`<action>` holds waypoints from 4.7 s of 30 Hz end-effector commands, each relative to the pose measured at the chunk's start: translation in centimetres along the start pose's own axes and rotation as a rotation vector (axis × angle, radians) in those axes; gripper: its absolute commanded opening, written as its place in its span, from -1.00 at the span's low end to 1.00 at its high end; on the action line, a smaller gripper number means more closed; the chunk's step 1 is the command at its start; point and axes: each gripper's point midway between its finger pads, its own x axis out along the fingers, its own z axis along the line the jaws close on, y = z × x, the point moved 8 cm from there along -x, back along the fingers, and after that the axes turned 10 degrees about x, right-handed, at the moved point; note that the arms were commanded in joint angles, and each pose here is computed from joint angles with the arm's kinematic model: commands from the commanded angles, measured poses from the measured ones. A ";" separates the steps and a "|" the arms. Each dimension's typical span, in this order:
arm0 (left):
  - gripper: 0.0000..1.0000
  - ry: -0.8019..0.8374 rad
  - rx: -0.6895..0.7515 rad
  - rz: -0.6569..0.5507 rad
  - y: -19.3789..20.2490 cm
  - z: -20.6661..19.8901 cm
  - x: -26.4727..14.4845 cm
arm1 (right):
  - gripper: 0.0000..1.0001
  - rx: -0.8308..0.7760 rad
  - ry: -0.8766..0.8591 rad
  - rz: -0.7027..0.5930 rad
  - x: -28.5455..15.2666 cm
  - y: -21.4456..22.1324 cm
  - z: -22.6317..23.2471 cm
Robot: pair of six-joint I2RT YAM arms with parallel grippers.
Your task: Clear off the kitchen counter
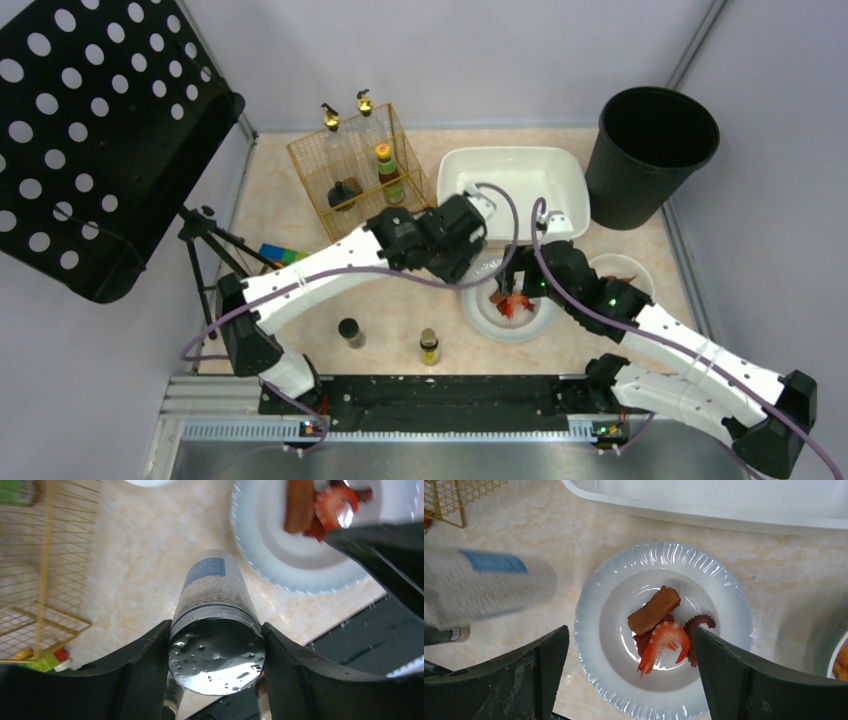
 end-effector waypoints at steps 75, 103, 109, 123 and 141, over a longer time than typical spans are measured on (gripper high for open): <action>-0.09 -0.429 -0.500 -0.053 -1.5 28.3 5.6 | 0.83 0.016 -0.189 -0.028 -1.1 0.6 0.5; 0.97 -0.337 -0.465 -0.233 -2.4 25.0 -1.5 | 0.83 0.018 -0.208 -0.026 -1.0 0.4 0.9; 0.95 -0.264 -0.405 -0.292 -0.2 19.8 -3.5 | 0.83 -0.013 -0.244 -0.009 -0.8 -0.2 1.9; 0.97 -0.129 -0.411 -0.318 8.4 9.1 -5.9 | 0.77 -0.198 -0.539 0.131 -2.3 1.8 7.9; 0.98 -0.191 -0.554 -0.462 12.6 9.2 -10.1 | 0.75 -0.486 -0.588 0.216 -3.4 6.5 14.8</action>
